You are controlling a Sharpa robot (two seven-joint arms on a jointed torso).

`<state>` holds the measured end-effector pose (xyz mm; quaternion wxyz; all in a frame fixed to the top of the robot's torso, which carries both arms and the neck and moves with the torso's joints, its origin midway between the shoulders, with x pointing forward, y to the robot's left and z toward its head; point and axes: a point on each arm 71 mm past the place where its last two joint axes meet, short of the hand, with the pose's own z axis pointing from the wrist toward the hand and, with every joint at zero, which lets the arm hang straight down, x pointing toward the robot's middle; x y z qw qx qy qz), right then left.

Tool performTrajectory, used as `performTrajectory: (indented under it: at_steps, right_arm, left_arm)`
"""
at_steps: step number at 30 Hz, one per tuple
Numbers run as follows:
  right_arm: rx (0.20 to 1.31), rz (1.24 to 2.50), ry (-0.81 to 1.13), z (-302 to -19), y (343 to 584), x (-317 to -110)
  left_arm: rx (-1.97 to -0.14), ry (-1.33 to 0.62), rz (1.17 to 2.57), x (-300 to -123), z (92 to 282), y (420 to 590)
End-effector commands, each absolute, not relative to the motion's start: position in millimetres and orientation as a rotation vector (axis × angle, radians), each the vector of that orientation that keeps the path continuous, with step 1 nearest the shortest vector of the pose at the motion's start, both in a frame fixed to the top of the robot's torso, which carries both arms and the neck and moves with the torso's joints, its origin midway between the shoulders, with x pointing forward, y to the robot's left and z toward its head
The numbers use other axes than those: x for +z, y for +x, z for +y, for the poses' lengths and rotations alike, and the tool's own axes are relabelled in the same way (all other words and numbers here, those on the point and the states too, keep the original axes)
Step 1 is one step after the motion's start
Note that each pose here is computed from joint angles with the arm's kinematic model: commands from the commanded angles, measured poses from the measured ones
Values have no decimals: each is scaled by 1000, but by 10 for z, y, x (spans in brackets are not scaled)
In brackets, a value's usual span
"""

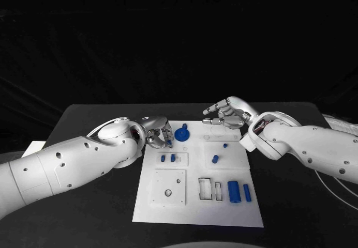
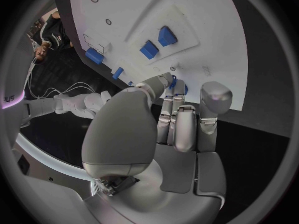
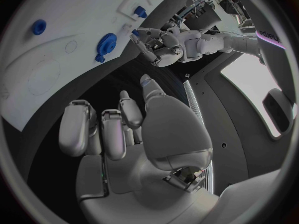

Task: Assemble the parts on the task board

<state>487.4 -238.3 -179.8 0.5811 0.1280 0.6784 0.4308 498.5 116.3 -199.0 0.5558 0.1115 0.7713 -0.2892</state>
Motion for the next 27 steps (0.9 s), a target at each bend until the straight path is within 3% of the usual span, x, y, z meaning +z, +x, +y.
performTrajectory:
  at_steps: [1, 27]
  right_arm:
    - [1019, 1592, 288, -2370, 4868, -1803]
    - [1024, 1596, 286, -2353, 4868, -1808]
  left_arm:
    - [-664, 279, 1868, -2026, 1157, 4980]
    - [-642, 291, 1896, -2113, 1092, 4980]
